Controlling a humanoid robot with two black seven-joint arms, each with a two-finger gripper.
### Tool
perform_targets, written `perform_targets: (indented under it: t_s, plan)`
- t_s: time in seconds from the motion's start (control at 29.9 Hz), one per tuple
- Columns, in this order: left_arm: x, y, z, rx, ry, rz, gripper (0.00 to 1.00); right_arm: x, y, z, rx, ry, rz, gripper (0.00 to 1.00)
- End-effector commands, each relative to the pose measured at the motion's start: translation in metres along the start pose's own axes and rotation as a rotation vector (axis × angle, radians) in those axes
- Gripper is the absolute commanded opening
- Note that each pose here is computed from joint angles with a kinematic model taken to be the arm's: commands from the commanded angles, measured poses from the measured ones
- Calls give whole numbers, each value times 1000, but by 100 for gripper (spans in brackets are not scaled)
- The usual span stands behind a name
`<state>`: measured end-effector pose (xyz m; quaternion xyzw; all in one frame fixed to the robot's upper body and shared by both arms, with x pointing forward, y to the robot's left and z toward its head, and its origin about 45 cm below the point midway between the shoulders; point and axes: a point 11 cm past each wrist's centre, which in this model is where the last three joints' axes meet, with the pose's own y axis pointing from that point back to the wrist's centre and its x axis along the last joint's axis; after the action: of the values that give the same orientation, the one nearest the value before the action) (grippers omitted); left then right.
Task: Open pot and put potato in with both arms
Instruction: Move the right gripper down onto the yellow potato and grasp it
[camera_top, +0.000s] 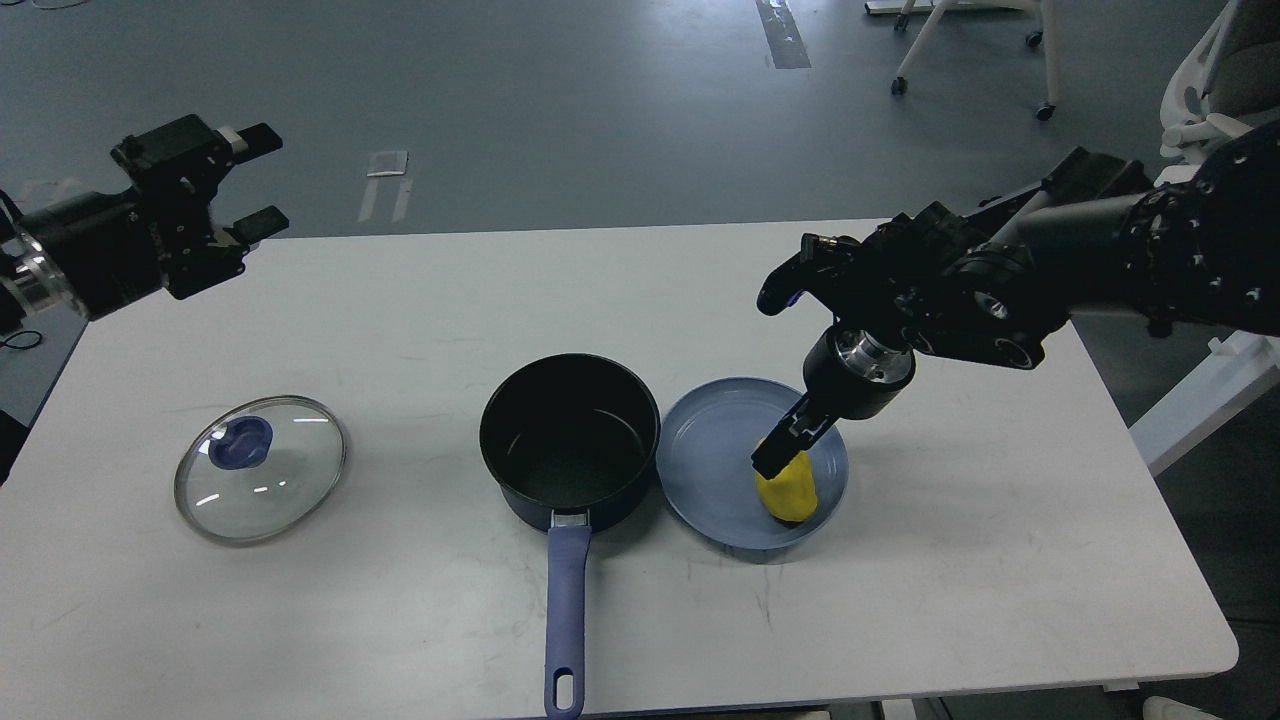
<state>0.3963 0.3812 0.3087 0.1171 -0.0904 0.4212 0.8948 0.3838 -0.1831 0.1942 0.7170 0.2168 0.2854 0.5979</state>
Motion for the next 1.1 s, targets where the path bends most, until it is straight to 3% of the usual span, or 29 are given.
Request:
perform_targets:
  t_s: [0.0,0.6,1.07]
  plan:
    - [0,0,0,0,0,0,98,-6,-6,1,5,-10,-13,100]
    - [-2,-2,4,-17,14,-4,98,-14,-23,-1,45,-49,-13,100]
    - [-3,-2,3,-17,16,-5,98,-5,-29,-3,77,-75,87,99]
